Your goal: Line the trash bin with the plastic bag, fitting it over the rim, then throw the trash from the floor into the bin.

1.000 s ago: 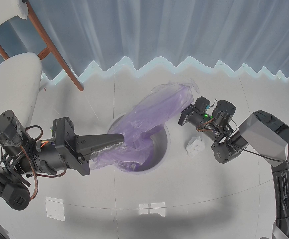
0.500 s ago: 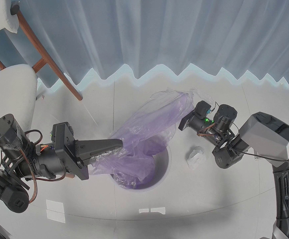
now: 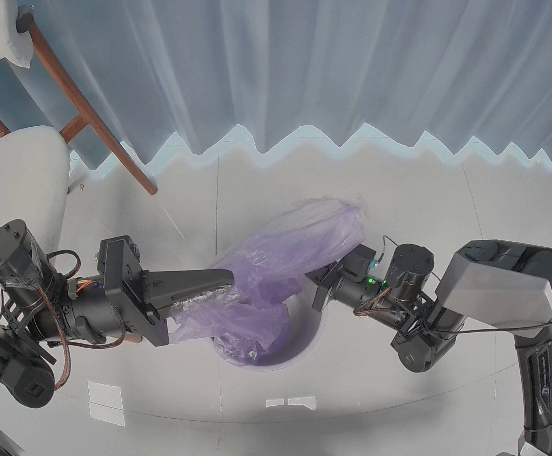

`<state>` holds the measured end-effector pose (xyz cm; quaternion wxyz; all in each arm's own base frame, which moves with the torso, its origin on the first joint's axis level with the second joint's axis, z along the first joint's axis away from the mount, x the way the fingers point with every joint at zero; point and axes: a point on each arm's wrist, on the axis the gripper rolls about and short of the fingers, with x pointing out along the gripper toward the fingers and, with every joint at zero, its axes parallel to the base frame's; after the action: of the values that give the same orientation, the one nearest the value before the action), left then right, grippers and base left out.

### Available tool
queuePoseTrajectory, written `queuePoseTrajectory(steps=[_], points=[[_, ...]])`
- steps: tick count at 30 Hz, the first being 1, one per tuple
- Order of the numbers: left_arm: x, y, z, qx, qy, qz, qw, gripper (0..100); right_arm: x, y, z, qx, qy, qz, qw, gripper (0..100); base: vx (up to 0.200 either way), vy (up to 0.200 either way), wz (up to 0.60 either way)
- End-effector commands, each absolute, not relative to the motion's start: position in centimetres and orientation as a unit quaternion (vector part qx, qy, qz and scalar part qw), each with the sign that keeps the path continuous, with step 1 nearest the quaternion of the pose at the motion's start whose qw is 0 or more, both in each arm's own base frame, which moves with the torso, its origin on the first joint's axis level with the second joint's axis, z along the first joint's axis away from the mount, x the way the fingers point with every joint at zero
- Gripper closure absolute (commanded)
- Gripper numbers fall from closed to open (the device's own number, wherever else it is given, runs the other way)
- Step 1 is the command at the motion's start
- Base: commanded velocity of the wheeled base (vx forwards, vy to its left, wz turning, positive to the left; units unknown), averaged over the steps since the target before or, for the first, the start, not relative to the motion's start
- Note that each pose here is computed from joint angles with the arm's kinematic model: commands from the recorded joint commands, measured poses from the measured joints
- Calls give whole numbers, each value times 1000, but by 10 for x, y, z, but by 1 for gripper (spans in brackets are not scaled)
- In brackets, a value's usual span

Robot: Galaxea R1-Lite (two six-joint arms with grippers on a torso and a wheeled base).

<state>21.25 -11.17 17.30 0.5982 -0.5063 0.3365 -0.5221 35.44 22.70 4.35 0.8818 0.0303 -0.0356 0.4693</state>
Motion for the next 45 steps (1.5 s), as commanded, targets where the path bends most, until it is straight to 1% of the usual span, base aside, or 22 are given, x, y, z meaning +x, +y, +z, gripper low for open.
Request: queuePoseTrajectory(steps=[1,3,6,10,15,16,17,18,19,21,22,24,26,28,30,34,43,45], points=[[213,-112,172,-506,338,-521,599,100,337,245,44,31,-36,494,868,100,0,0,0],[214,-112,172,-506,338,-521,599,100,332,251,41,31,-30,497,867,100,0,0,0],[215,-113,172,-506,338,-521,599,100,329,252,34,30,-19,487,872,100,0,0,0],[217,-114,170,-507,340,-519,599,100,324,254,14,26,11,483,875,100,0,0,0],[221,-115,170,-506,339,-520,599,100,323,249,13,26,19,476,879,100,0,0,0],[225,-117,171,-506,337,-521,599,100,328,241,23,35,12,444,895,100,0,0,0],[227,-118,171,-505,335,-523,599,100,331,234,29,43,9,425,904,100,0,0,0],[229,-119,172,-505,334,-523,599,100,331,232,32,46,9,419,907,100,0,0,0],[235,-122,172,-505,332,-524,600,100,326,221,41,62,18,394,917,100,0,0,0],[237,-123,172,-505,331,-525,600,100,323,217,43,67,23,388,919,100,0,0,0],[244,-125,171,-505,330,-525,601,100,310,204,51,88,43,368,925,100,0,0,0],[249,-127,168,-505,331,-523,601,100,299,193,56,106,60,349,929,100,0,0,0],[250,-128,167,-506,332,-523,601,100,296,188,59,111,62,339,932,100,0,0,0],[255,-130,161,-507,339,-517,600,100,283,167,65,135,79,290,944,100,0,0,0],[257,-131,156,-509,344,-513,599,100,278,156,70,153,83,267,948,100,0,0,0],[265,-134,149,-511,351,-507,598,100,268,136,83,182,78,237,951,100,0,0,0],[282,-140,134,-509,359,-498,603,100,233,119,88,217,112,222,944,100,0,0,0],[285,-141,139,-506,349,-505,606,100,228,116,90,258,117,202,937,100,0,0,0]])
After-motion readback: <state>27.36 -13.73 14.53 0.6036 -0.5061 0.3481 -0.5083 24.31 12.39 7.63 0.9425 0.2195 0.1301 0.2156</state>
